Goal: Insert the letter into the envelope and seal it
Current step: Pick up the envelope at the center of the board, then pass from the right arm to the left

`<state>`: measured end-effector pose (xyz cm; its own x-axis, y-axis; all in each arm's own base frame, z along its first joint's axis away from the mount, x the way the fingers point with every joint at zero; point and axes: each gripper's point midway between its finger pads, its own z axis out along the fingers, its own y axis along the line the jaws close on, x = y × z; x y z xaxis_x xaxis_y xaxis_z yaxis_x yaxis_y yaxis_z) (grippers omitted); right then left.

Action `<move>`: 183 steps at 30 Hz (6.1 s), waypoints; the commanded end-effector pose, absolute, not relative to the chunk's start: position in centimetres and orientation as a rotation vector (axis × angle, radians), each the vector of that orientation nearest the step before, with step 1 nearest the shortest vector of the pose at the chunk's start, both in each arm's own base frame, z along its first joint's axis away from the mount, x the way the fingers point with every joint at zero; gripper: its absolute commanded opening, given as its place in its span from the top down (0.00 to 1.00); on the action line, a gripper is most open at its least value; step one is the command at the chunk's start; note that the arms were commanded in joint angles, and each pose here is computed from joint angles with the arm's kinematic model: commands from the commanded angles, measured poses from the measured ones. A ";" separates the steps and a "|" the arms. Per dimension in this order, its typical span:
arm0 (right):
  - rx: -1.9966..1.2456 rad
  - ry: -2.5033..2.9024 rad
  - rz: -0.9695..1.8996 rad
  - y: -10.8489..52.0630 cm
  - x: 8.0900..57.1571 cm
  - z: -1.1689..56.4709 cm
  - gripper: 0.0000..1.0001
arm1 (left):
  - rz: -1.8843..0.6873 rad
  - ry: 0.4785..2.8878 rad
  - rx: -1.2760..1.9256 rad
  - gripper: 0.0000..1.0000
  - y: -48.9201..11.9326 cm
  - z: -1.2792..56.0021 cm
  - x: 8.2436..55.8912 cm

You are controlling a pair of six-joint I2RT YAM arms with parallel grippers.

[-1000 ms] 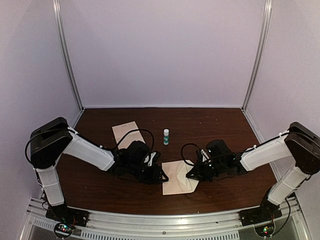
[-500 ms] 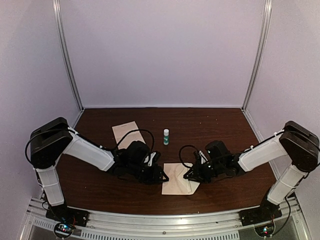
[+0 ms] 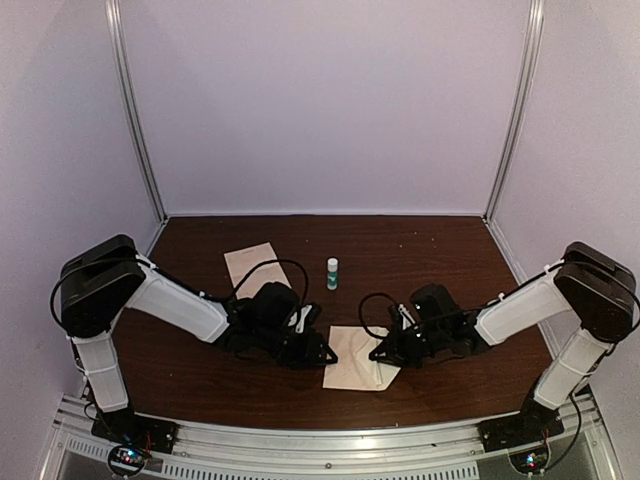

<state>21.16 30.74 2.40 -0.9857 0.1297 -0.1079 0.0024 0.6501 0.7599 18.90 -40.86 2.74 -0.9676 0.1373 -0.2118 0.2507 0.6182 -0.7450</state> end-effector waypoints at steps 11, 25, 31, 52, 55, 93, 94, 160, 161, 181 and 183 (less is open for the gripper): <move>-0.077 2.330 1.469 31.5 21.6 9.0 1.00 | -1.384 2.570 0.275 0.45 -40.4 6.1 19.8; -0.388 2.118 1.479 31.5 20.2 14.7 1.00 | -1.589 2.281 0.352 0.35 -39.9 13.0 20.7; -0.401 2.090 1.487 31.1 20.0 15.9 1.00 | -1.657 2.150 0.393 0.45 -39.9 16.4 20.4; -0.465 2.000 1.584 31.7 19.2 19.6 1.00 | -1.685 2.109 0.427 0.67 -40.0 17.7 20.1; -0.456 2.004 1.585 31.8 19.3 19.7 1.00 | -1.703 2.086 0.440 0.79 -40.1 18.2 20.0; -0.064 2.164 1.558 29.2 22.2 16.1 1.00 | -1.752 1.959 0.388 1.00 -38.7 20.7 19.6; -0.054 2.167 1.558 29.0 22.3 16.0 1.00 | -1.751 1.961 0.386 1.00 -38.7 20.7 19.6; -0.308 2.088 1.776 34.5 21.2 21.6 1.00 | -1.818 1.908 0.488 0.99 -40.4 21.7 19.2; -0.303 2.094 1.772 34.6 21.2 21.5 1.00 | -1.821 1.906 0.486 0.99 -40.3 21.7 19.1; -0.209 2.133 1.623 31.0 22.3 20.7 0.69 | -1.872 1.761 0.577 1.00 -39.4 24.6 17.6; -0.243 2.125 1.646 31.2 22.0 21.0 0.69 | -1.885 1.735 0.595 1.00 -39.3 25.0 17.3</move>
<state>22.85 31.09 20.54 -0.8917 0.1738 -0.4179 -0.3541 0.3071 0.8834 18.18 -39.59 21.51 -0.8353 -0.0391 -0.5484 0.5461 0.0558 -0.8359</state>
